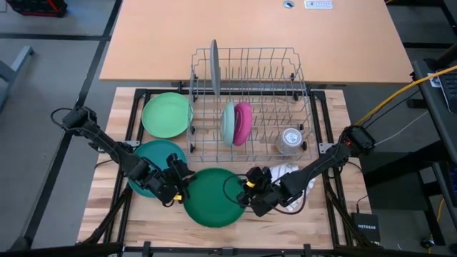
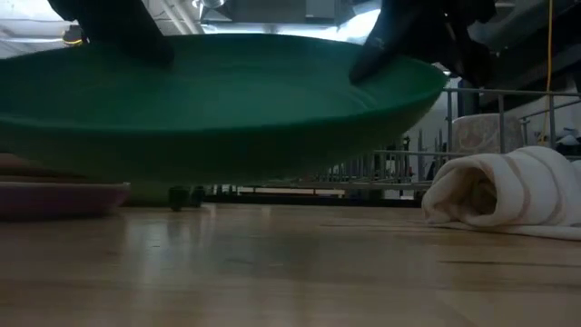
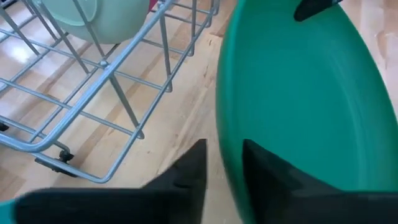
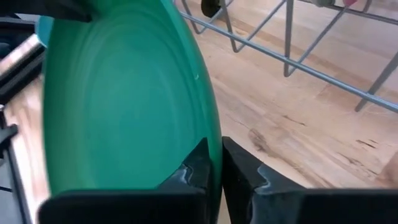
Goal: Sort dishes
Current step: Put the dark green plate in the dish rack
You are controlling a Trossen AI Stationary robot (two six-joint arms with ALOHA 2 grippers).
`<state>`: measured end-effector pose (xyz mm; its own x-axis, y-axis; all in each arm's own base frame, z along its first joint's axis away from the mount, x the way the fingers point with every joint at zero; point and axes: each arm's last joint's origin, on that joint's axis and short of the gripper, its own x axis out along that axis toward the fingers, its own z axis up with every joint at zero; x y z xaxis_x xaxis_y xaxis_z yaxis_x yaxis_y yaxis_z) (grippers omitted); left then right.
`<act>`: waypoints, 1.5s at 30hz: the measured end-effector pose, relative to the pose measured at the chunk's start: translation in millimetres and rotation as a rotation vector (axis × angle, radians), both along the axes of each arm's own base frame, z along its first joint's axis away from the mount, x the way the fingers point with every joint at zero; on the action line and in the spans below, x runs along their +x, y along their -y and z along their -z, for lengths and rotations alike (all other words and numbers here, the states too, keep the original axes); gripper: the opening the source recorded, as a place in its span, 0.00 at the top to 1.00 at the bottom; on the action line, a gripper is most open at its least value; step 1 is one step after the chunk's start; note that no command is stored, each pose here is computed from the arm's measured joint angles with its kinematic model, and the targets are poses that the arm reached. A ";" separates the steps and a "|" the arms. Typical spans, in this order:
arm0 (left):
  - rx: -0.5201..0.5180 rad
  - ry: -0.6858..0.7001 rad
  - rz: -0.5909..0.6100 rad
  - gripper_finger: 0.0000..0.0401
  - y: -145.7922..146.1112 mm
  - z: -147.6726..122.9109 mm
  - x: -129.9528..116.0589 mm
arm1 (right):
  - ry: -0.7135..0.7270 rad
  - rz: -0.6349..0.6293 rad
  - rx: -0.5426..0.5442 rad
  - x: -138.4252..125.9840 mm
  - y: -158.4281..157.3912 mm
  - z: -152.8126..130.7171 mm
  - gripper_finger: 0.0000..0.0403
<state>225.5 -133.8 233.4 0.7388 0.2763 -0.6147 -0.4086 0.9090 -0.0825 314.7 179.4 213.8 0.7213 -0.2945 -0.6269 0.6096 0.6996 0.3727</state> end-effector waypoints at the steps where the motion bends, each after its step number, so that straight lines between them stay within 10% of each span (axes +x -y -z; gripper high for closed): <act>1: 0.000 0.000 0.000 0.85 0.0 0.0 0.0 | 0.004 0.000 0.002 0.3 -0.2 -0.2 0.92; 5: 0.003 0.004 -0.022 0.98 -1.4 0.5 -0.2 | 0.015 -0.007 0.024 1.2 -1.6 -1.2 0.89; 28: -0.020 0.025 -0.044 1.00 0.0 0.1 -0.4 | -0.055 -0.183 0.682 28.4 12.4 -9.2 0.77; 45: -0.040 0.041 -0.082 1.00 -1.2 -0.3 -0.6 | -0.018 -0.107 0.646 13.2 28.8 -37.1 0.77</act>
